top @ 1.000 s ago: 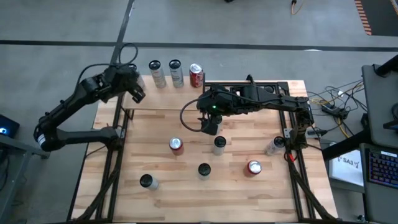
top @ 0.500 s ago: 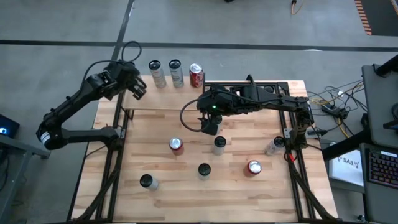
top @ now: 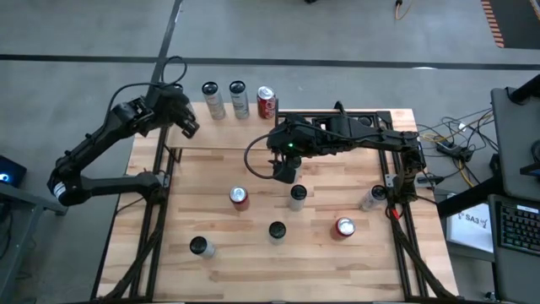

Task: Place canned beverage on shelf
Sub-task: Put the bottom left white pink soda can on the shelf

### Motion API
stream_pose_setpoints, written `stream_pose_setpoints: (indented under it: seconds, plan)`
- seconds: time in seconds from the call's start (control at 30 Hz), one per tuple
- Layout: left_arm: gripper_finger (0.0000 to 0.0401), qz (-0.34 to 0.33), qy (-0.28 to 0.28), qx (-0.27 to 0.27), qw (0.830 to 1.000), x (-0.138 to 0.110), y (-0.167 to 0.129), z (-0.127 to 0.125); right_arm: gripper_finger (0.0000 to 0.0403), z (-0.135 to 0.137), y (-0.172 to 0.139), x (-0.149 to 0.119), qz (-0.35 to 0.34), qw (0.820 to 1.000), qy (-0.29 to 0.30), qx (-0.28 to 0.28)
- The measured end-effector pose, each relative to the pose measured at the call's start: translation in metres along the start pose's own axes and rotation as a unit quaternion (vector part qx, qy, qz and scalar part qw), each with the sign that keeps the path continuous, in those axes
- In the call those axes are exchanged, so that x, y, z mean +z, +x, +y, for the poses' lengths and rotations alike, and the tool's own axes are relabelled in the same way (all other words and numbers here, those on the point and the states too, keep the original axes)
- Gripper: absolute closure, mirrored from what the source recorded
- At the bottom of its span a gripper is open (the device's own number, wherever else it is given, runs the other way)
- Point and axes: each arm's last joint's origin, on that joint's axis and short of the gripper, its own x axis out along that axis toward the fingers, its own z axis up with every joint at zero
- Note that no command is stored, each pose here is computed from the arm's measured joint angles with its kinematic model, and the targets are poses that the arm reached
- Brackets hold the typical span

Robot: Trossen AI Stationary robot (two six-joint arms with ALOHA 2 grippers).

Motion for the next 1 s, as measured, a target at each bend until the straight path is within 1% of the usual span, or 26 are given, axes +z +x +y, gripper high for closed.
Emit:
stream_pose_setpoints:
  seconds: [0.07,0.2,0.27,0.4,0.5,0.63,0.73,0.8,0.87,0.93,1.0]
  plan:
    - [0.0401,-0.016,-0.011,-0.025,0.999,-0.002,-0.005,0.000,0.0076,0.000,0.000,0.000,0.000,1.000,0.000,0.000]
    - [0.0401,-0.043,-0.022,-0.034,0.998,-0.011,-0.018,0.001,0.0076,0.000,0.000,0.000,0.000,1.000,0.001,0.000]
    - [0.0401,-0.059,-0.025,-0.057,0.996,-0.016,-0.023,0.001,0.0076,0.000,0.000,0.000,0.000,1.000,0.004,0.000]
    - [0.0401,-0.119,-0.033,-0.142,0.982,-0.024,-0.027,-0.004,0.0076,0.000,0.000,0.000,0.000,1.000,0.005,0.000]
    - [0.0401,-0.148,-0.044,-0.190,0.970,-0.032,-0.023,-0.009,0.0076,0.000,0.000,0.000,0.000,1.000,0.005,0.000]
    - [0.0401,-0.164,-0.069,-0.203,0.963,-0.045,-0.016,-0.013,0.0076,0.001,0.004,0.000,0.004,1.000,0.014,0.000]
    - [0.0401,-0.164,-0.092,-0.181,0.965,-0.055,-0.014,-0.013,0.0076,0.004,0.009,-0.001,0.010,1.000,0.022,0.001]
    - [0.0401,-0.165,-0.104,-0.140,0.971,-0.060,-0.016,-0.010,0.0076,0.007,0.011,-0.002,0.015,1.000,0.022,0.002]
    - [0.0401,-0.159,-0.112,-0.087,0.977,-0.064,-0.017,-0.007,0.0076,0.009,0.012,-0.003,0.017,1.000,0.020,0.004]
    - [0.0401,-0.157,-0.107,-0.039,0.981,-0.066,-0.017,-0.004,0.0076,0.011,0.013,-0.003,0.017,1.000,0.019,0.005]
    - [0.0401,-0.155,-0.093,-0.007,0.984,-0.067,-0.016,-0.002,0.0076,0.012,0.013,-0.003,0.015,1.000,0.022,0.006]
